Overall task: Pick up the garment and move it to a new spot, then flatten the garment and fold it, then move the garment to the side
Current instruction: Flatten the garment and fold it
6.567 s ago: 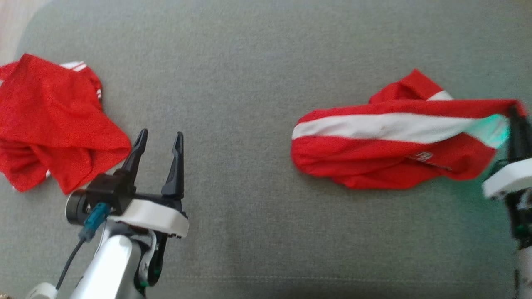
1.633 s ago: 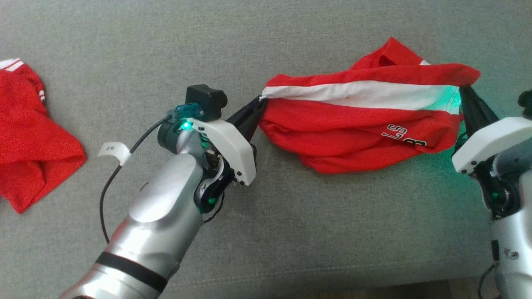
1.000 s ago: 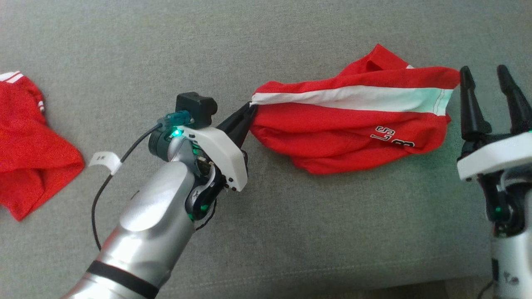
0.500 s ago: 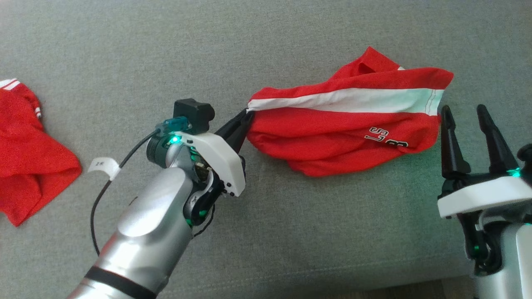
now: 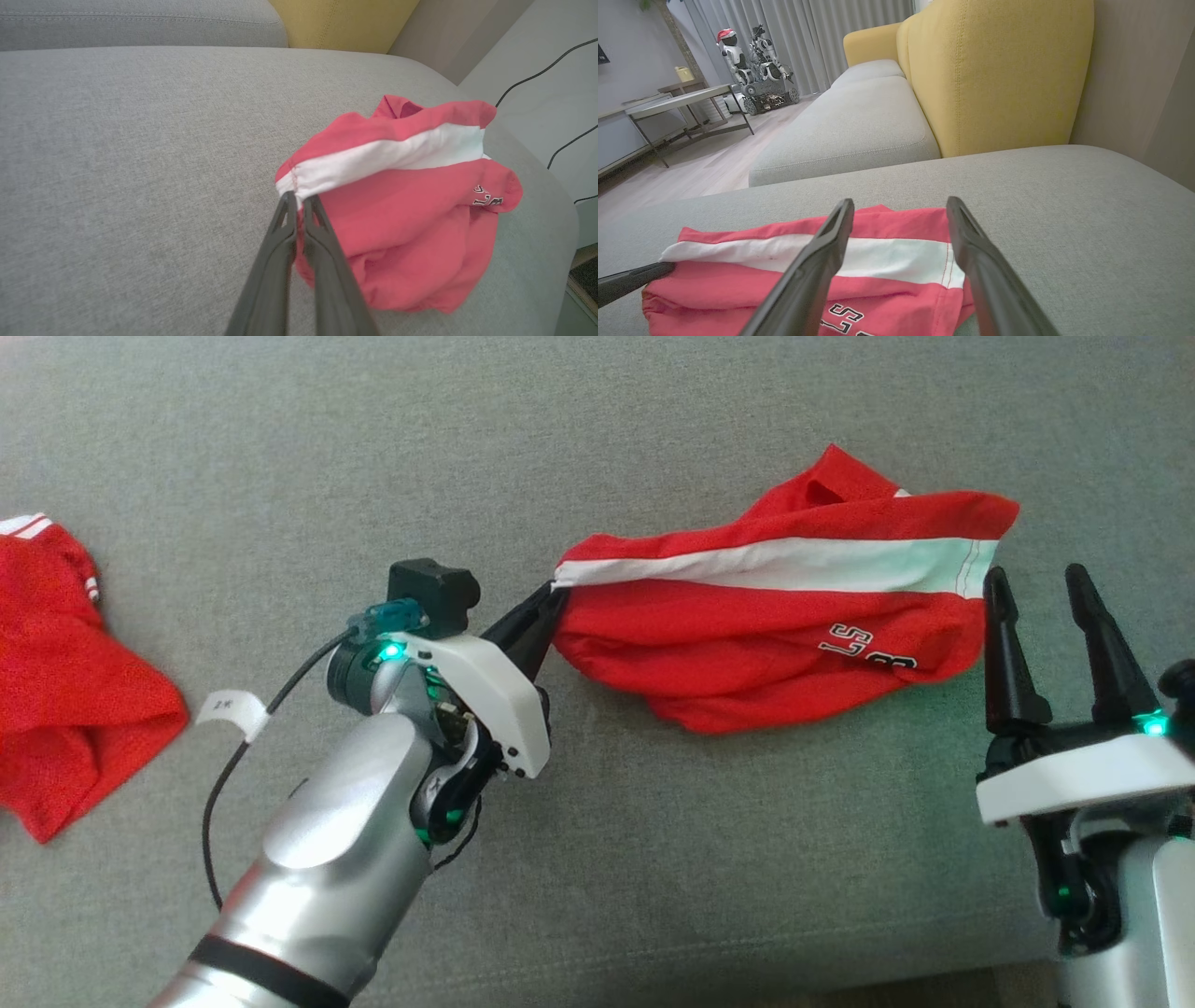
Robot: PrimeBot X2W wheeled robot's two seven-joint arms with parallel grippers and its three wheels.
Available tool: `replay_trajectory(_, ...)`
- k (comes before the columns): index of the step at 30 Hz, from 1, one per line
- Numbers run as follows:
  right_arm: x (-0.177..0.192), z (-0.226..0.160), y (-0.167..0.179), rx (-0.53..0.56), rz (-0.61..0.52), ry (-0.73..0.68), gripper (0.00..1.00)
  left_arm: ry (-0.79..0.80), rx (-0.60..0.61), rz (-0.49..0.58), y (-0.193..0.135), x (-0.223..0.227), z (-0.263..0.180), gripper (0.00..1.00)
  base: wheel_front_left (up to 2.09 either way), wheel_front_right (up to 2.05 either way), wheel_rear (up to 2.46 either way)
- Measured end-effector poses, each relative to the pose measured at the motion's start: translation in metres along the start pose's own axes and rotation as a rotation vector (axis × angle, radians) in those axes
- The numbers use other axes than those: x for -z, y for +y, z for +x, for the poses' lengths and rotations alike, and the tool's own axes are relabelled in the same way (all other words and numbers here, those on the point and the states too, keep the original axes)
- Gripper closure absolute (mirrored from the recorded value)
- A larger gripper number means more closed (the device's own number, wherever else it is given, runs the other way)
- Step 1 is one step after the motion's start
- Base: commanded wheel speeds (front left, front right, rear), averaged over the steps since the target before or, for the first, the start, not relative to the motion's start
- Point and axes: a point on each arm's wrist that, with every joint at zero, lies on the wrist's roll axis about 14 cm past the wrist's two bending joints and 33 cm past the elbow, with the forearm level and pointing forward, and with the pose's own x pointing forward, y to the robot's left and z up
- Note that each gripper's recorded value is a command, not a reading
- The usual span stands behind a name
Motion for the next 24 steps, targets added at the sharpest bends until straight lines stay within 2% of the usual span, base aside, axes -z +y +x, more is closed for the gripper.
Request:
replay_trajectory(7,0.006,0.002,-0.003,0.007,0.000,0.027,0.00,0.009,0.001,-0.002,0.001,0.004,0.001,1.00,0.00,0.00,0.00)
replay_trajectory(14,0.040,0.017,-0.038,0.059,-0.009,0.228,0.00,0.033,0.000,-0.016,0.007,0.015,0.006,1.00,0.00,0.00,0.00)
replay_trajectory(20,0.070,0.026,-0.044,0.058,0.022,0.398,0.00,0.030,-0.004,-0.019,0.014,0.014,0.014,1.00,0.00,0.00,0.00)
replay_trajectory(24,0.080,0.034,-0.046,0.052,0.029,0.458,0.00,0.031,-0.004,-0.025,0.017,0.016,0.017,1.00,0.00,0.00,0.00)
